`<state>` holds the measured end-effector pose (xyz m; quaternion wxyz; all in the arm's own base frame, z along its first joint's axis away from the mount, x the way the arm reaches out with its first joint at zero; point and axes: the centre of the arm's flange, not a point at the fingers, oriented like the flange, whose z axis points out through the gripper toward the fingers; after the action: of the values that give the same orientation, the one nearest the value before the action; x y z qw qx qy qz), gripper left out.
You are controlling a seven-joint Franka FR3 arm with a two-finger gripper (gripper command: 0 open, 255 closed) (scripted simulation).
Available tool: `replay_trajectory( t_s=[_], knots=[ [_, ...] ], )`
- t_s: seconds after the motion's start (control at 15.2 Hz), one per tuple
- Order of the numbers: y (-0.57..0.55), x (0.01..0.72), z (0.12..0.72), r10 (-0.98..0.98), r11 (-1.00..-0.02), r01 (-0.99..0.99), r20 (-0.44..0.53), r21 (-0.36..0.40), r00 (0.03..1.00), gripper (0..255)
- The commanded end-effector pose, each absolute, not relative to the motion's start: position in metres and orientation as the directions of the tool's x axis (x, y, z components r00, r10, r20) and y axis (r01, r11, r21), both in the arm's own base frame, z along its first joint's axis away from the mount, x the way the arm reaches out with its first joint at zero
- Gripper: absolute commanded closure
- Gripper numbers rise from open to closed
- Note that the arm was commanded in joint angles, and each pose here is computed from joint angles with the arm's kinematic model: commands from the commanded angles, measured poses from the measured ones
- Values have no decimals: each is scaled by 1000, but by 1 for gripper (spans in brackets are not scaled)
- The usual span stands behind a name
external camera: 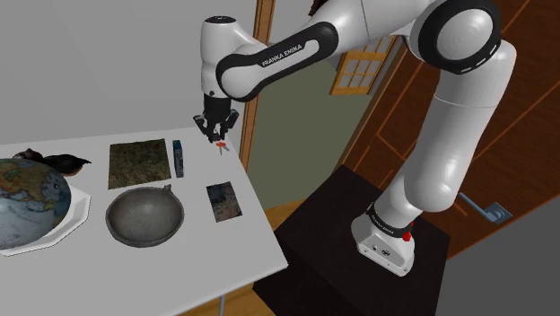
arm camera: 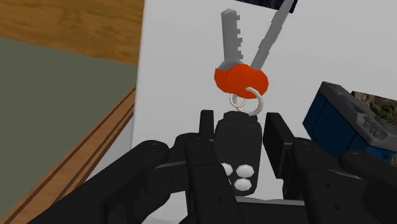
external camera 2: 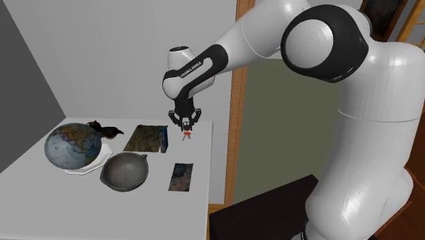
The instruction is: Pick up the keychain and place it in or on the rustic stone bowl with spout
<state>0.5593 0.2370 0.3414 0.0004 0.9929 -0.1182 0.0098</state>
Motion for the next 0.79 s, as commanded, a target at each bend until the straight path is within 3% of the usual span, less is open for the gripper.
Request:
replay_trajectory(
  t_s=[0.0,0.33,0.73],
  knots=[
    [238,559,352,-235,-972,-235,19,-1,972,255],
    [238,559,377,-235,-972,-235,19,-1,972,255],
    [315,541,381,-235,-972,-235,19,-1,972,255]
  ],
)
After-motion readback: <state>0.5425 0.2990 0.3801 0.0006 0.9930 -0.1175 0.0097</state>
